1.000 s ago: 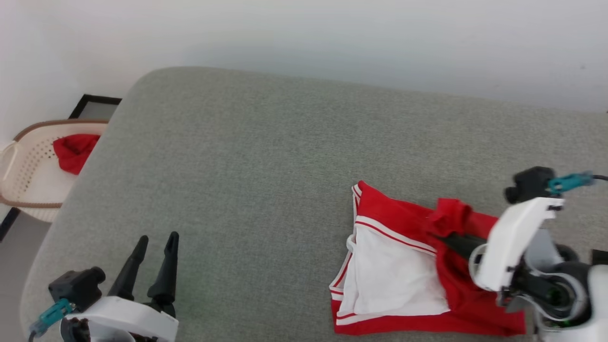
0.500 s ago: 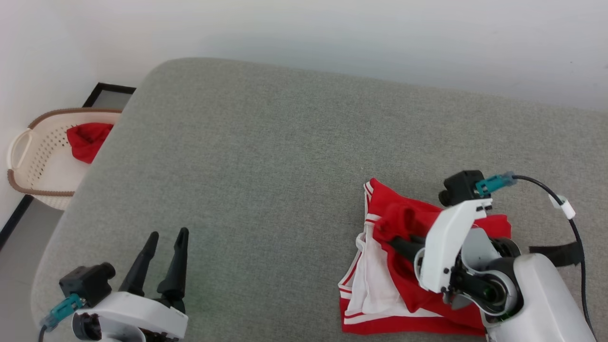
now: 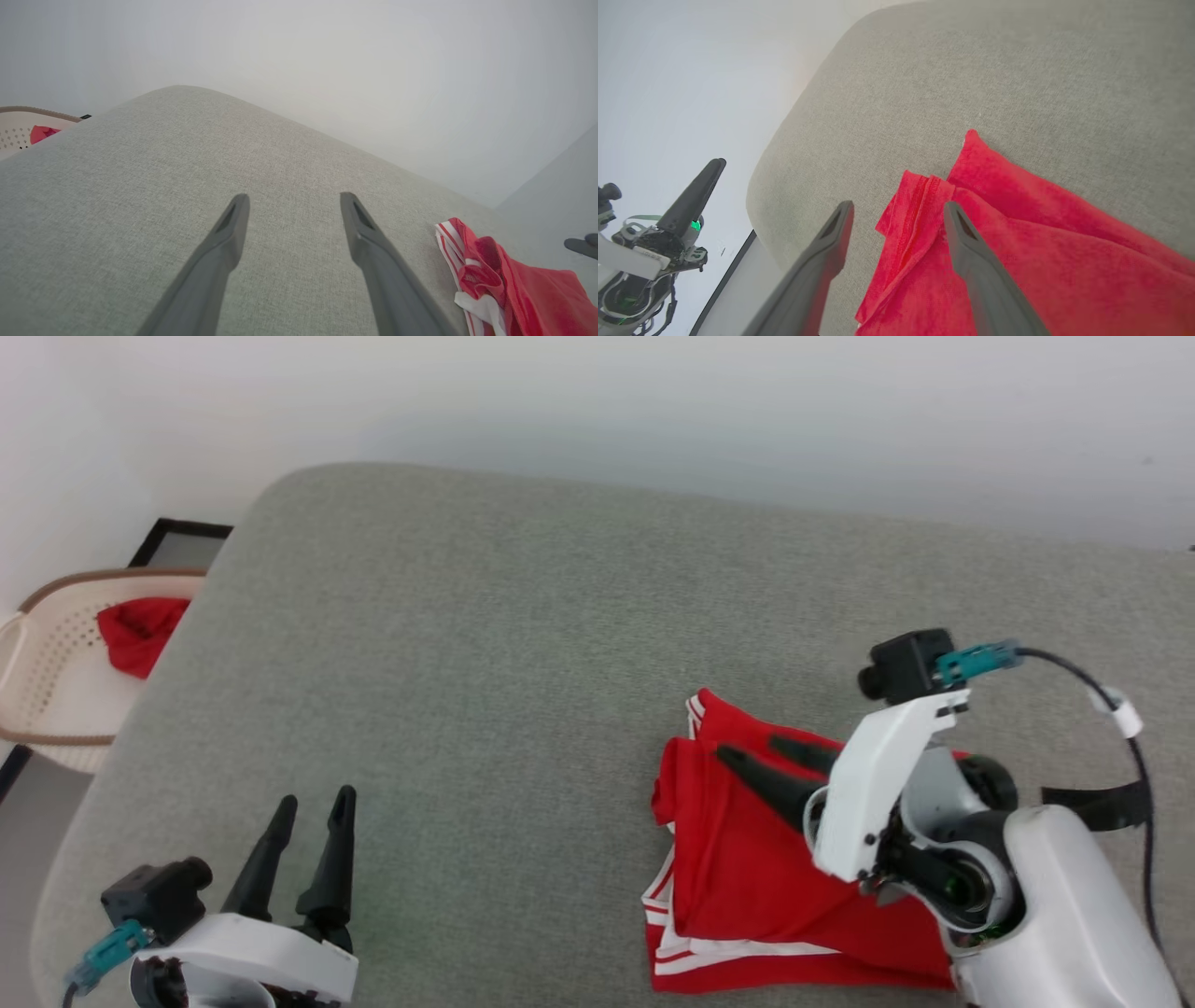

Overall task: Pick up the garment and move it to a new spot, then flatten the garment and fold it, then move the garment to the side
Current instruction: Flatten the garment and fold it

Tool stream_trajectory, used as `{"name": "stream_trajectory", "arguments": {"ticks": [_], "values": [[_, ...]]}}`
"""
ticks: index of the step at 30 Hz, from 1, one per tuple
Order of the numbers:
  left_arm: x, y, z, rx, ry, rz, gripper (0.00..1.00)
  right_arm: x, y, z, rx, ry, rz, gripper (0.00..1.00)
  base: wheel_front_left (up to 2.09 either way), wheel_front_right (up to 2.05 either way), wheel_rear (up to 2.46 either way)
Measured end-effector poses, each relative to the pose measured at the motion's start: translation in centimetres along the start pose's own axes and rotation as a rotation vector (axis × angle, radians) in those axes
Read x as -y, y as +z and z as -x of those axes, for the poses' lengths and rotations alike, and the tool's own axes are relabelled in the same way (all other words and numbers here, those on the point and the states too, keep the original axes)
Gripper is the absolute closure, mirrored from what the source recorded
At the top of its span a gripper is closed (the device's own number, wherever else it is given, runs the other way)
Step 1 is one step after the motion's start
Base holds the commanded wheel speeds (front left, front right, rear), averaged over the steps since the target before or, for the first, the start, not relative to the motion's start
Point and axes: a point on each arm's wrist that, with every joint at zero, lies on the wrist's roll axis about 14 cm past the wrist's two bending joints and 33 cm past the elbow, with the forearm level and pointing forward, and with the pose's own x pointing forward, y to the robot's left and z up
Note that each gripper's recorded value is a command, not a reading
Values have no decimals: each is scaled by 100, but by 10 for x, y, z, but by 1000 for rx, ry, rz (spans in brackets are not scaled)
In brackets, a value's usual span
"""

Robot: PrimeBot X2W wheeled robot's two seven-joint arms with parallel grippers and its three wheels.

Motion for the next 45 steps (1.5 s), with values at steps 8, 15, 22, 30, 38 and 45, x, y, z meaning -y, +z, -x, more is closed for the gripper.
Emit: {"name": "stream_trajectory", "arguments": {"ticks": [8,15,22,30,38,45], "values": [[9,1,-7,7,-33,-21,0,24,40,43,226,-84,126,0,0,0,0],[16,1,-11,12,-55,-46,0,64,51,97,438,-233,252,0,0,0,0],[30,3,-13,25,-101,-86,0,97,35,148,593,-368,339,0,0,0,0],[33,10,-2,49,-113,-107,0,119,2,191,678,-488,360,0,0,0,0],[29,22,9,94,-97,-122,0,123,-22,206,695,-540,310,0,0,0,0],[27,27,15,109,-94,-129,0,121,-24,213,723,-556,297,0,0,0,0]]}}
